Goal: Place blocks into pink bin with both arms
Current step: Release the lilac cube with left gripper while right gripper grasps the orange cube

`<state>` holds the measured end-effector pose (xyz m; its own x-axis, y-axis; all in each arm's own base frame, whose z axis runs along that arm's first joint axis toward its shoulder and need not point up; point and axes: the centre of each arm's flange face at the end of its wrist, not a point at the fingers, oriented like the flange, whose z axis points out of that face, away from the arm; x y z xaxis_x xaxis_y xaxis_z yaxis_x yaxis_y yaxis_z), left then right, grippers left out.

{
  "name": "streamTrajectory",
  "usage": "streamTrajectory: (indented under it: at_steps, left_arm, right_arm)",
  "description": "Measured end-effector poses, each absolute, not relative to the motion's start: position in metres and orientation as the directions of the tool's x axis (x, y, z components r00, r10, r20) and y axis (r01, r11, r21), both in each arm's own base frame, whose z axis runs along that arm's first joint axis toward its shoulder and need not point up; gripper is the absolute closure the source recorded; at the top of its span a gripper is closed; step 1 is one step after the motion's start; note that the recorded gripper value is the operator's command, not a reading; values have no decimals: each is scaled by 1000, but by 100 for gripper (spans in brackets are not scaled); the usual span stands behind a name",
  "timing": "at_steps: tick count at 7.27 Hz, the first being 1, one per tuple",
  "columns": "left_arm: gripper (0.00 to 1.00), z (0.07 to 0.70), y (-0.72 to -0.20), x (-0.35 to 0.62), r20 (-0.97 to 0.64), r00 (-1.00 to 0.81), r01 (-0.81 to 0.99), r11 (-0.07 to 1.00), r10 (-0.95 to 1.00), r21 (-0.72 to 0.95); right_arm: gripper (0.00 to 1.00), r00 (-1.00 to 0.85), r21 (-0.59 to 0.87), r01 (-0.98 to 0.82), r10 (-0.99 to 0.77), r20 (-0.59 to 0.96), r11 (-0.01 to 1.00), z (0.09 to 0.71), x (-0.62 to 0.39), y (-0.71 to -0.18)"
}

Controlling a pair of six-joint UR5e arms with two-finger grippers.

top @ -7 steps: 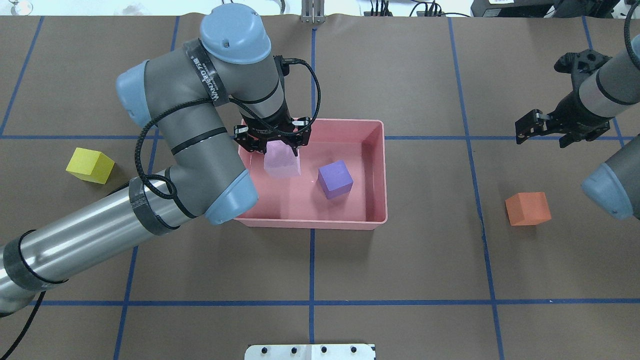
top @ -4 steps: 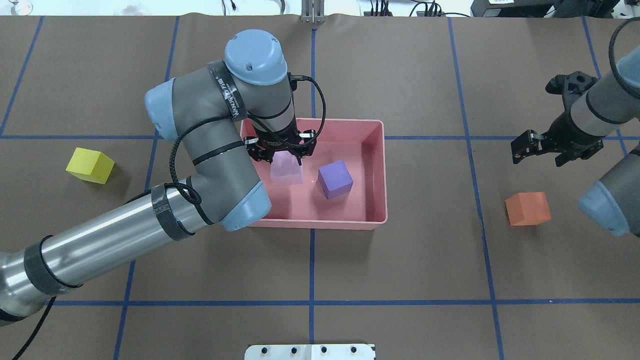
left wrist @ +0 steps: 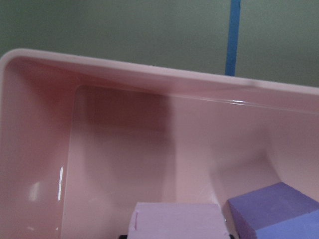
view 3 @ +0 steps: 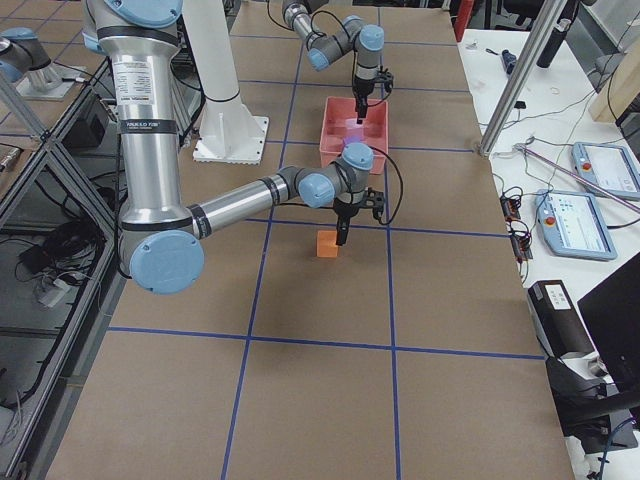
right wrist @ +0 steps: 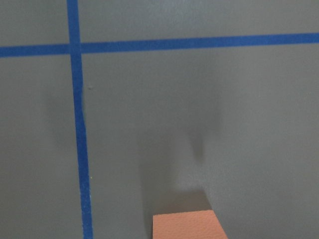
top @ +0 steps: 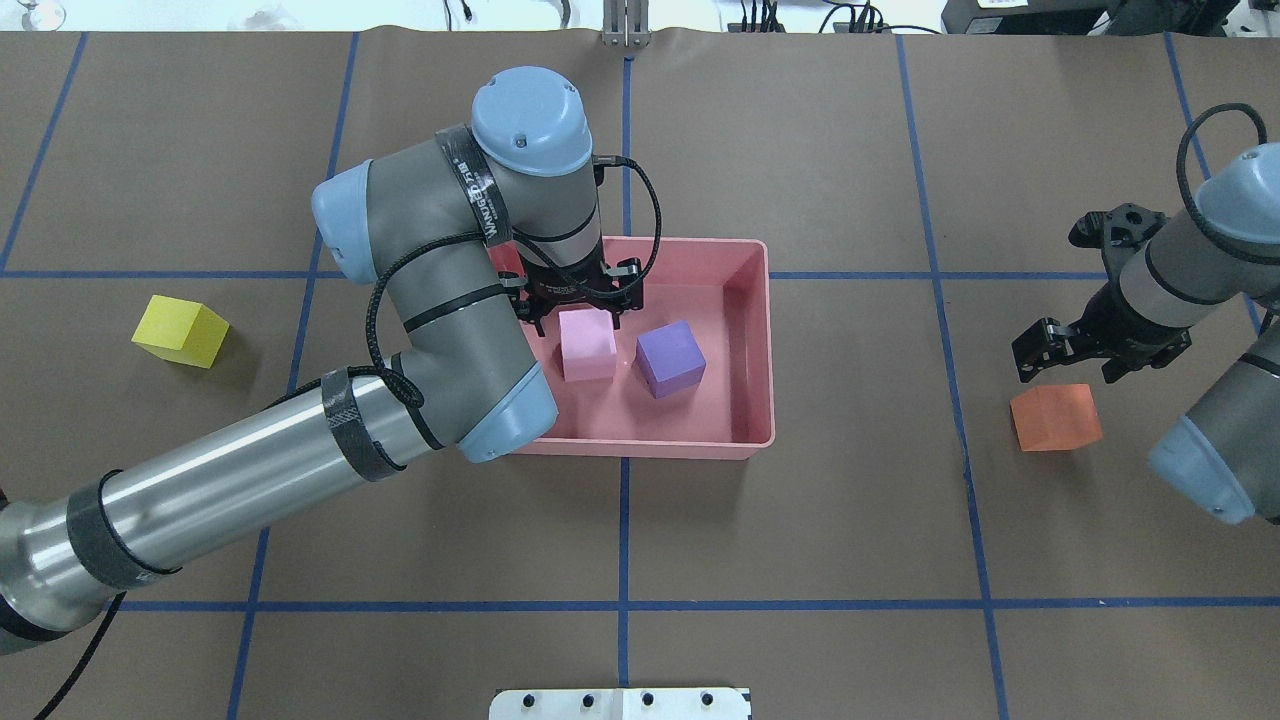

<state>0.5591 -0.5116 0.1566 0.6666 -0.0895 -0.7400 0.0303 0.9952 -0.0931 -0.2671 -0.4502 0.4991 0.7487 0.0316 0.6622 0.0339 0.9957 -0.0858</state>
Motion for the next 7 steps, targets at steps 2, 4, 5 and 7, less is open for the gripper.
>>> streamTrajectory:
  at_steps: [2,4,5,7]
  left_arm:
    - [0,150,-512,557,-744,663,39,996,-87,-81]
    - [0,148,-514,555,-743,664,50,996,-86,-70]
    - [0,148,-515,554,-743,664,54,996,-86,-67]
    - [0,147,-526,542,-745,661,70,996,-91,-60]
  right_arm:
    - [0,743,-75,50,13,669,996,515,-271,-439]
    - [0,739,-74,62,4,673,995,518,-278,-434]
    - [1,740,-75,70,-1,673,995,519,-281,-432]
    - [71,743,-80,78,-5,669,994,523,-285,-429]
